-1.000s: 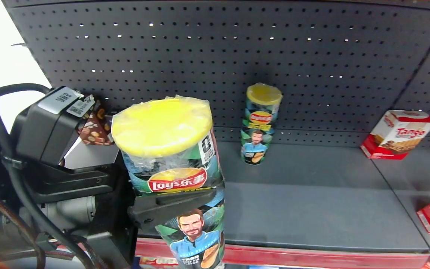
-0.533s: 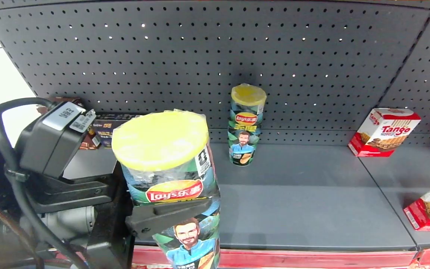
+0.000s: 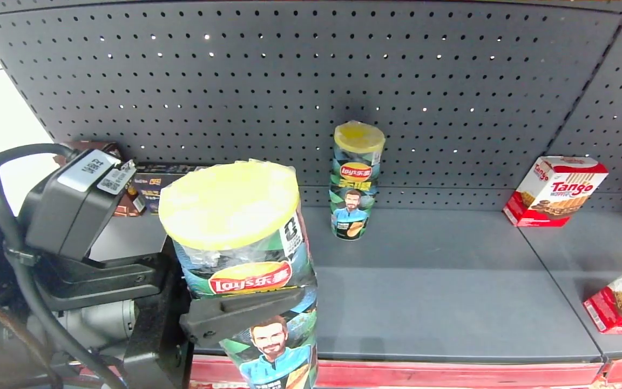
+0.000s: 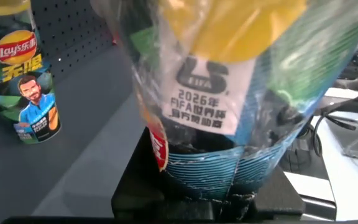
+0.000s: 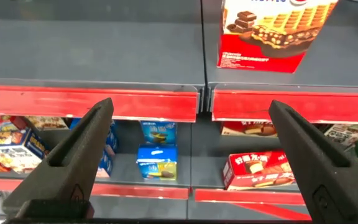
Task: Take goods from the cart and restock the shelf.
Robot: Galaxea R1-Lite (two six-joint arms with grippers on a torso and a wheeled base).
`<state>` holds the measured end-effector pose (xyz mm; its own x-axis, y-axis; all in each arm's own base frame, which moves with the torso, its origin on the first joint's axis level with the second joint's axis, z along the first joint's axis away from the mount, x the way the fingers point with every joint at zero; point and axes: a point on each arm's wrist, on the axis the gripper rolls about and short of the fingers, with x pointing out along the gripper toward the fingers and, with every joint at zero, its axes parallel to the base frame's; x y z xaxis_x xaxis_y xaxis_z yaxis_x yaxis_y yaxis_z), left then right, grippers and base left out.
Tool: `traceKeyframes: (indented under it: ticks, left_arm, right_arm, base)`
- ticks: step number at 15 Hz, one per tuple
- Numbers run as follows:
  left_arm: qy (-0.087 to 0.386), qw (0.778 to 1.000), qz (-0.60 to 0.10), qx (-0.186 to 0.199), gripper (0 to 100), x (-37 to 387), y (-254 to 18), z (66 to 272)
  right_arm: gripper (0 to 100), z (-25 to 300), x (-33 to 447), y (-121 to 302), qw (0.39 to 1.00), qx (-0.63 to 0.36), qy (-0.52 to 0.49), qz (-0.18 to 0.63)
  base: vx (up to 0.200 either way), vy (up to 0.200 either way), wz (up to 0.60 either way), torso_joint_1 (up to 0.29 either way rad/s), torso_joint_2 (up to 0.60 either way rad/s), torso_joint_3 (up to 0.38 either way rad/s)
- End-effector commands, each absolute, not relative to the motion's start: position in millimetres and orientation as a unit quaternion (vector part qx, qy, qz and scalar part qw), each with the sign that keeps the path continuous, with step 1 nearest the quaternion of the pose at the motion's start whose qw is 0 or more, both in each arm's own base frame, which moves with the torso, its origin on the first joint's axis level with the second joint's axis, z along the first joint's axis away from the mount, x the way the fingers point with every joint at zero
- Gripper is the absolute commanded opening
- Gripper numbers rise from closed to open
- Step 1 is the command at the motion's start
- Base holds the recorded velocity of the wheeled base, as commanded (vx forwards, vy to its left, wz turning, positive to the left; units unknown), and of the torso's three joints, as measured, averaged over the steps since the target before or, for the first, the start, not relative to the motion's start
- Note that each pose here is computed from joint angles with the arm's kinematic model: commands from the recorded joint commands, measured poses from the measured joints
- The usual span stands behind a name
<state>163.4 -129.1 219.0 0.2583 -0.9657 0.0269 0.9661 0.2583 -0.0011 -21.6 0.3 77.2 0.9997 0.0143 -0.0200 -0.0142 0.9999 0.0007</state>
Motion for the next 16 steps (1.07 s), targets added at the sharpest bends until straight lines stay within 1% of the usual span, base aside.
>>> traceKeyframes:
  ticks: [1,2,3,4,6,7,9,11,13,14,16]
  left_arm:
    - [-0.01,0.795,-0.606,-0.009,0,164,-127,217]
    - [-0.011,0.799,-0.601,-0.009,0,165,-124,215]
    - [-0.018,0.8,-0.6,-0.009,0,165,-124,216]
    - [-0.021,0.802,-0.596,-0.009,0,166,-123,216]
    - [-0.015,0.808,-0.589,-0.016,0,168,-118,215]
    - [-0.014,0.81,-0.586,-0.026,0,166,-116,214]
    - [-0.022,0.811,-0.584,-0.045,0,157,-110,216]
    - [-0.022,0.818,-0.572,-0.046,0,158,-104,215]
    - [-0.022,0.818,-0.574,-0.046,0,159,-105,216]
    - [-0.023,0.817,-0.574,-0.046,0,160,-105,217]
    - [-0.023,0.819,-0.572,-0.046,0,161,-105,217]
  right_arm:
    - [100,126,-23,2,0.999,-0.002,-0.017,0.028]
    - [100,189,3,3,0.997,-0.001,0.01,0.071]
    - [100,206,13,4,0.994,-0.003,0.016,0.103]
    - [100,212,22,6,0.99,-0.01,0.026,0.136]
    - [100,218,39,8,0.987,-0.03,0.049,0.149]
    - [100,231,55,10,0.983,-0.029,0.063,0.171]
    - [100,244,85,22,0.968,-0.031,0.079,0.235]
    - [100,257,110,35,0.959,-0.034,0.089,0.267]
    - [100,254,135,45,0.958,-0.04,0.116,0.259]
    - [100,248,150,52,0.955,-0.044,0.125,0.267]
    - [100,239,169,61,0.954,-0.045,0.112,0.273]
  base:
    - [0.0,0.0,0.0,0.0,0.0,0.0]
    - [0.0,0.0,0.0,0.0,0.0,0.0]
    - [0.0,0.0,0.0,0.0,0.0,0.0]
    - [0.0,0.0,0.0,0.0,0.0,0.0]
    - [0.0,0.0,0.0,0.0,0.0,0.0]
    - [0.0,0.0,0.0,0.0,0.0,0.0]
    - [0.0,0.0,0.0,0.0,0.0,0.0]
    - [0.0,0.0,0.0,0.0,0.0,0.0]
    - [0.0,0.0,0.0,0.0,0.0,0.0]
    - [0.0,0.0,0.0,0.0,0.0,0.0]
    - [0.0,0.0,0.0,0.0,0.0,0.0]
